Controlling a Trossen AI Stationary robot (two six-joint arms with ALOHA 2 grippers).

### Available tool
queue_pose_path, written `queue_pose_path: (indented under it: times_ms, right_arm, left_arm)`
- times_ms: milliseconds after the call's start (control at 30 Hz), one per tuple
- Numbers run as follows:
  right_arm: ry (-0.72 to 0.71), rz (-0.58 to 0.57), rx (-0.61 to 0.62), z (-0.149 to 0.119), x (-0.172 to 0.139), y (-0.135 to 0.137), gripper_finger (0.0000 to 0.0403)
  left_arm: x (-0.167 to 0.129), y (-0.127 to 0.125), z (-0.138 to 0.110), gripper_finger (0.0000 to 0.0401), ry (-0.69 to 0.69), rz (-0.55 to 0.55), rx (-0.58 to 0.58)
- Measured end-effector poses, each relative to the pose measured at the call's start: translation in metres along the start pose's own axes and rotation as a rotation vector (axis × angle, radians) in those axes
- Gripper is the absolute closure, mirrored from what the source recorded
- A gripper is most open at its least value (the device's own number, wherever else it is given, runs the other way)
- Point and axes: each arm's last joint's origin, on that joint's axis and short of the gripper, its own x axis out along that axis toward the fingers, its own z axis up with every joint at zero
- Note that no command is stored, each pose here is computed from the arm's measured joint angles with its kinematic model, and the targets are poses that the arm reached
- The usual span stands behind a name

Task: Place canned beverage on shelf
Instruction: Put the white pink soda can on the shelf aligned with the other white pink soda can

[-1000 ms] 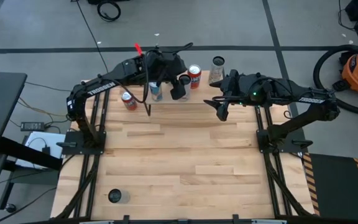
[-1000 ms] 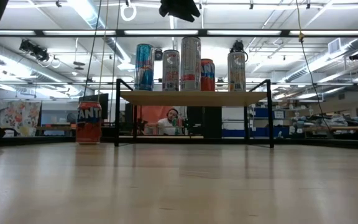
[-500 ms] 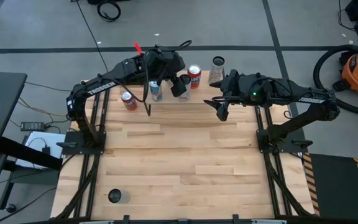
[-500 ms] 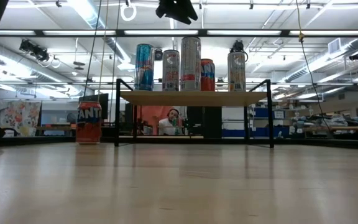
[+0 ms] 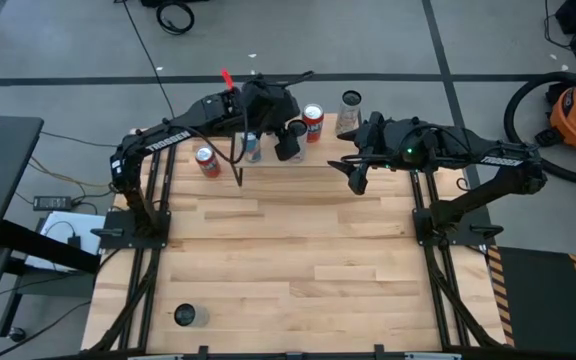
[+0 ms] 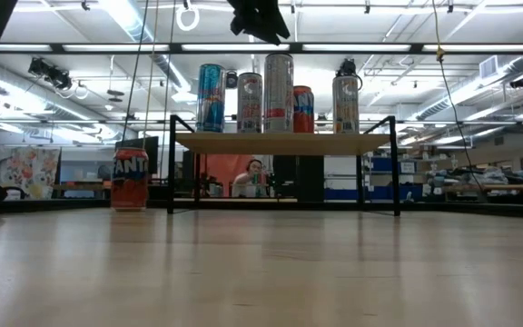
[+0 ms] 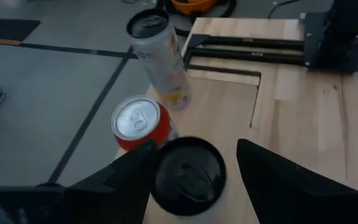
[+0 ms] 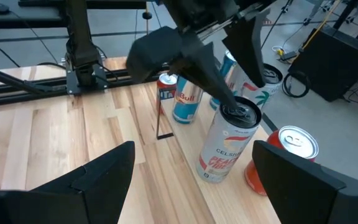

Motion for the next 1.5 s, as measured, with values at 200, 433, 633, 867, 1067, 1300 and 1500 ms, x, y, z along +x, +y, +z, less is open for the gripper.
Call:
queue_pose_path:
  times_ms: [200, 433, 633, 867, 1067, 1300, 1500]
  right_arm:
    - [0.001, 0.007, 0.002, 0.000, 0.000, 0.000, 0.0067]
    - [0.002, 0.008, 0.001, 0.000, 0.000, 0.000, 0.0067]
    - [0.006, 0.047, -0.001, 0.000, 0.000, 0.001, 0.0067]
    - [0.008, 0.059, -0.001, 0.000, 0.000, 0.002, 0.0067]
    - [0.007, 0.059, -0.001, 0.000, 0.000, 0.002, 0.0067]
    - [0.008, 0.059, -0.001, 0.000, 0.000, 0.002, 0.0067]
    - [0.008, 0.059, -0.001, 0.000, 0.000, 0.002, 0.0067]
  left_arm:
    - [0.010, -0.004, -0.004, 0.0165, 0.034, -0.014, -0.003]
    - [0.029, -0.008, -0.010, 0.0165, 0.082, -0.018, 0.000]
    - [0.031, -0.008, -0.010, 0.0165, 0.086, -0.017, 0.000]
    - [0.028, -0.008, -0.012, 0.0165, 0.114, -0.021, -0.002]
    - [0.028, -0.007, -0.012, 0.0165, 0.109, -0.010, -0.005]
    - [0.029, -0.003, -0.013, 0.0165, 0.119, 0.008, -0.006]
    - [0.029, 0.001, -0.015, 0.0183, 0.126, 0.016, -0.009]
